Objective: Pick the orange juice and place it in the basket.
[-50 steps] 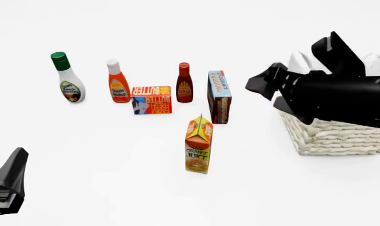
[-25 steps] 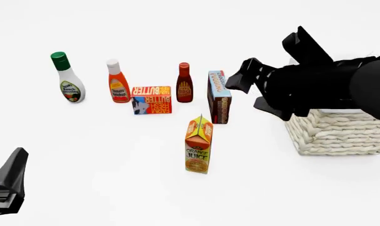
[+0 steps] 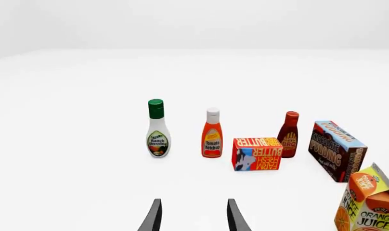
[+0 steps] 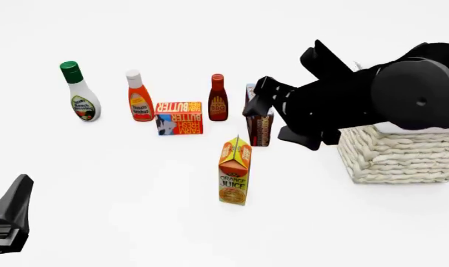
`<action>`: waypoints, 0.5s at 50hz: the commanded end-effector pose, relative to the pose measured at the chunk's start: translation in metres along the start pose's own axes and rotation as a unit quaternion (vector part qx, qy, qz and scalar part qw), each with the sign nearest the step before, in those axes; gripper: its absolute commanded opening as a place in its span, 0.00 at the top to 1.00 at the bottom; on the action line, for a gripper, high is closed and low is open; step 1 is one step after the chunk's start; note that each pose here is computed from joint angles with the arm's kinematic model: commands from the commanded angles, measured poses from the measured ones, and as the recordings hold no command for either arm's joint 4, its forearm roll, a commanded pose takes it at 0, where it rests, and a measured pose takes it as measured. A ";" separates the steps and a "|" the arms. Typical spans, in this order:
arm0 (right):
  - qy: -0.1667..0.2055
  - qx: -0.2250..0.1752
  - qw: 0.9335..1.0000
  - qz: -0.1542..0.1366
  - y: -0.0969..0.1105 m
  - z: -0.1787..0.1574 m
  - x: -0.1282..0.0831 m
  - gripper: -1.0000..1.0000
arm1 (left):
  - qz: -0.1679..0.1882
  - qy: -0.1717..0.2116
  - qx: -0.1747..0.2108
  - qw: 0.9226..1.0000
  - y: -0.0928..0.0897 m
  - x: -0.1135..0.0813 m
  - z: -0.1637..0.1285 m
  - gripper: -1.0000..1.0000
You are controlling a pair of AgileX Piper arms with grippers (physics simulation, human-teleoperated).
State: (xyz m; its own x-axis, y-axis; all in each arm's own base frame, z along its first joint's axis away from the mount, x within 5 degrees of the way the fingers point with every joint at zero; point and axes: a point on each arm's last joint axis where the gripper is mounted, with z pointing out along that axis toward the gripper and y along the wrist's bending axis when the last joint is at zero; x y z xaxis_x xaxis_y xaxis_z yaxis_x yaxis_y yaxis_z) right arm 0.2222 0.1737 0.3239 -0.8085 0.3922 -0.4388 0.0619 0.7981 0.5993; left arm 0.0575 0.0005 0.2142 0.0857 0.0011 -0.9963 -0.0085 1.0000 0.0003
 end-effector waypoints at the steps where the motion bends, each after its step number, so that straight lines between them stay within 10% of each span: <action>1: 0.030 0.020 0.999 0.002 0.009 0.013 0.006 0.00 | 0.000 0.000 0.000 1.000 0.000 0.000 0.000 0.00; 25: 0.075 0.069 0.995 -0.023 0.029 0.036 0.002 0.00 | 0.000 0.000 0.000 1.000 0.000 0.000 0.000 0.00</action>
State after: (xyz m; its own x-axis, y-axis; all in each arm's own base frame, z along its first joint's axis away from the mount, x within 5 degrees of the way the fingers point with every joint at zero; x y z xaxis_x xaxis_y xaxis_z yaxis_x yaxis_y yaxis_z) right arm 0.2359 0.2050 0.3155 -0.8735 0.3191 -0.3677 0.0945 0.8520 0.5149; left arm 0.0575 0.0005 0.2142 0.0857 0.0011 -0.9963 -0.0085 1.0000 0.0003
